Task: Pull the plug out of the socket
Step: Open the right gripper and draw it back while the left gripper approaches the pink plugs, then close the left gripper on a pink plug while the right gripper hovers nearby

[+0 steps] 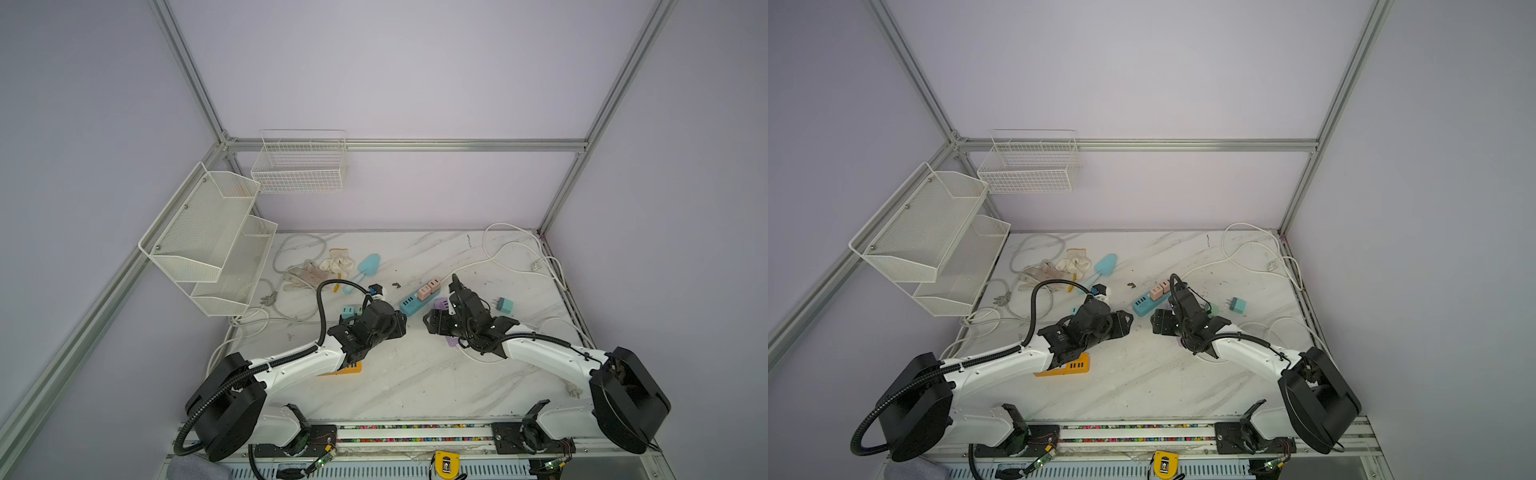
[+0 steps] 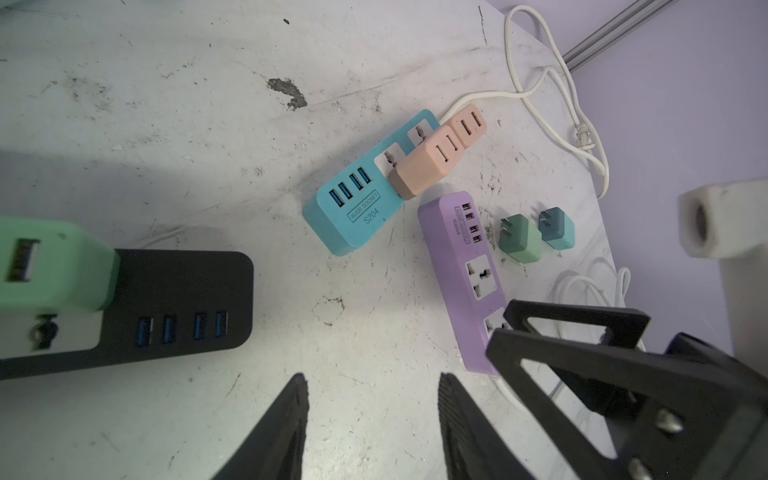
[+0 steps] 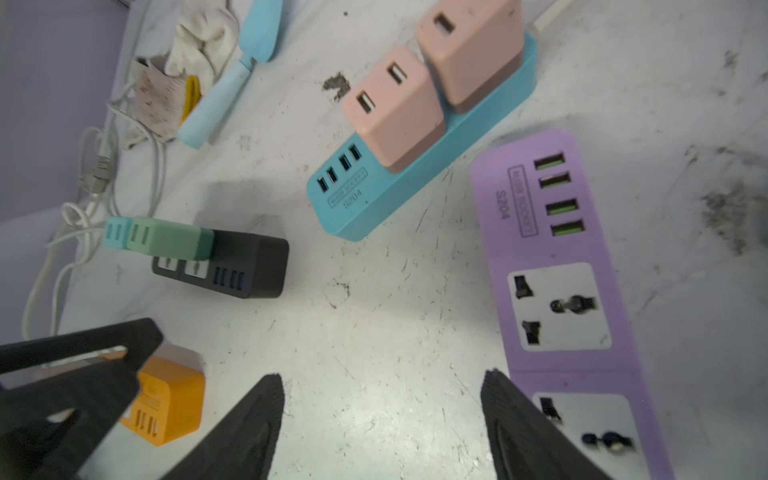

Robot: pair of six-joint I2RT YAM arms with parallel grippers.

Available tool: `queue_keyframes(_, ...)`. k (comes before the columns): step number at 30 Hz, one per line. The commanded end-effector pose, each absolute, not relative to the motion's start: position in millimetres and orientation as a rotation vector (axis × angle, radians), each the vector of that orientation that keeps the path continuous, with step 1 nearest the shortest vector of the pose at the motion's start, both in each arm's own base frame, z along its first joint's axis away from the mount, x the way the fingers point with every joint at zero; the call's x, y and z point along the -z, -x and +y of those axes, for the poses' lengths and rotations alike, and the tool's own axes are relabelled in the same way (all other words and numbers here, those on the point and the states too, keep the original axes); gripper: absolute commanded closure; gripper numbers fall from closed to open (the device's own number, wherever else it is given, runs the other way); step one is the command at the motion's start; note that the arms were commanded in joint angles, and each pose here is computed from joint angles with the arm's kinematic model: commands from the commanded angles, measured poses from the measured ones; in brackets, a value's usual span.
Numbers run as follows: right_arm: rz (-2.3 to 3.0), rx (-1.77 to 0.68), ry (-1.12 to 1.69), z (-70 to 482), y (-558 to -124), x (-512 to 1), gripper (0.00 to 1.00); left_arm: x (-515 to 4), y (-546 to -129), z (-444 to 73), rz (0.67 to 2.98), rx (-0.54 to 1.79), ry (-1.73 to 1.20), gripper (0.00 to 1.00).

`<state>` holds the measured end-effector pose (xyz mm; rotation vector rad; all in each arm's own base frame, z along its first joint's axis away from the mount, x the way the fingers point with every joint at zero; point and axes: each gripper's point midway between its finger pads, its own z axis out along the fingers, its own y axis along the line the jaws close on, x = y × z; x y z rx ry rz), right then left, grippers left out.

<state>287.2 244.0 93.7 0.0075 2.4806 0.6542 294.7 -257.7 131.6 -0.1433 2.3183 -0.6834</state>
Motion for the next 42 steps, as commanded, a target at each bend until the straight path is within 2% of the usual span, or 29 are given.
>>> queue_keyframes(1,2.449,-0.619,-0.063,251.5,-294.2,-92.6,0.22,-125.3,-294.0,-244.8,2.320,0.639,0.156,0.49)
queue_keyframes(11,2.518,-0.494,-0.046,250.9,-286.8,-51.1,0.21,-127.4,-300.3,-243.5,2.321,0.621,0.153,0.49)
queue_keyframes(16,2.510,-0.454,-0.099,236.5,-282.9,-49.9,0.18,-132.0,-306.4,-252.5,2.314,0.644,0.124,0.48)
queue_keyframes(22,2.453,-0.403,-0.219,203.1,-283.0,-62.2,0.08,-134.6,-317.6,-264.6,2.303,0.645,0.059,0.43)
queue_keyframes(30,2.455,-0.357,-0.324,156.7,-284.8,-60.2,0.07,-141.4,-339.3,-278.7,2.294,0.649,0.003,0.40)
queue_keyframes(38,2.399,-0.428,-0.268,166.6,-292.5,-93.2,0.06,-138.3,-377.3,-287.4,2.300,0.629,-0.018,0.39)
queue_keyframes(42,2.372,-0.488,-0.253,168.2,-296.7,-112.0,0.04,-136.7,-391.7,-300.0,2.281,0.642,-0.120,0.41)
